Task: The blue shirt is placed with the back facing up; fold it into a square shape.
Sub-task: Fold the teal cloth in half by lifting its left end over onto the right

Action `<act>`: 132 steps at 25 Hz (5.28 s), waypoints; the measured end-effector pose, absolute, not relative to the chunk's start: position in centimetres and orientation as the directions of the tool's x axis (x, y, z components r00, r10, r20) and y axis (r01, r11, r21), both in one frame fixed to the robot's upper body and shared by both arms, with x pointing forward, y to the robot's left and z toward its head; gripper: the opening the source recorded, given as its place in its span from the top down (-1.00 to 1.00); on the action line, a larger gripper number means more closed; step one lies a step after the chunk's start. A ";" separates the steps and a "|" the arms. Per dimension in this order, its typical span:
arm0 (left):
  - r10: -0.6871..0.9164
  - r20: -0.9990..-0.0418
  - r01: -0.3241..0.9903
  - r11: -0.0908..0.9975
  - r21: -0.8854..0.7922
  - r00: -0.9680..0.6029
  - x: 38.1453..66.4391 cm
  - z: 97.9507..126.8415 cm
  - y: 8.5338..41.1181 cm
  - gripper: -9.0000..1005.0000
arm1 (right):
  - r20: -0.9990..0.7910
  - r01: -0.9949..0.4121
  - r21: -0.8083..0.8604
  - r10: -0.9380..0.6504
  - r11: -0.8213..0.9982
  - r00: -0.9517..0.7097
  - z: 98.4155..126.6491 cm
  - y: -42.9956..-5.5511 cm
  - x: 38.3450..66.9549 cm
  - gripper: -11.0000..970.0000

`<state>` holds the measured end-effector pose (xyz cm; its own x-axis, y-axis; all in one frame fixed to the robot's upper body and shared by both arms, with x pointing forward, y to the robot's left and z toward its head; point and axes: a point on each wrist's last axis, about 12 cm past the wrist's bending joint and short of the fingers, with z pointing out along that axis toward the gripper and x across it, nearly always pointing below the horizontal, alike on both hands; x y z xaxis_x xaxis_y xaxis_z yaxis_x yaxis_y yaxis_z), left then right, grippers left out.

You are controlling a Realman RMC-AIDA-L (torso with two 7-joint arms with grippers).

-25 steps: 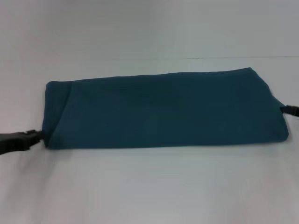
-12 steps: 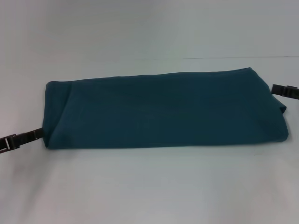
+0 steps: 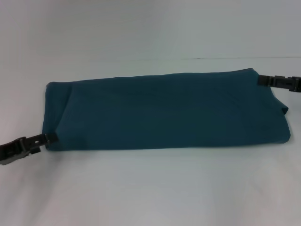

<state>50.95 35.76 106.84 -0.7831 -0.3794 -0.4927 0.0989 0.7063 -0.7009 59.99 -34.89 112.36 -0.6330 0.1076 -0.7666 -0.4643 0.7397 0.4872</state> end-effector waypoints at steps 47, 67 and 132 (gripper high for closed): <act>-0.382 -0.332 -0.049 0.716 -0.697 -0.863 55.4 106.2 33.3 -0.74 | -0.776 -0.460 0.473 0.108 0.752 -0.621 113.8 -35.3 60.7 -0.90; -0.376 -0.367 -0.034 0.736 -0.676 -0.851 56.1 106.7 33.6 -0.69 | -0.775 -0.455 0.472 0.109 0.755 -0.622 113.7 -35.4 60.6 -0.89; -0.390 -0.491 -0.048 0.818 -0.574 -0.779 54.0 106.5 38.2 0.92 | -0.769 -0.465 0.485 0.107 0.741 -0.630 112.8 -32.5 61.4 -0.89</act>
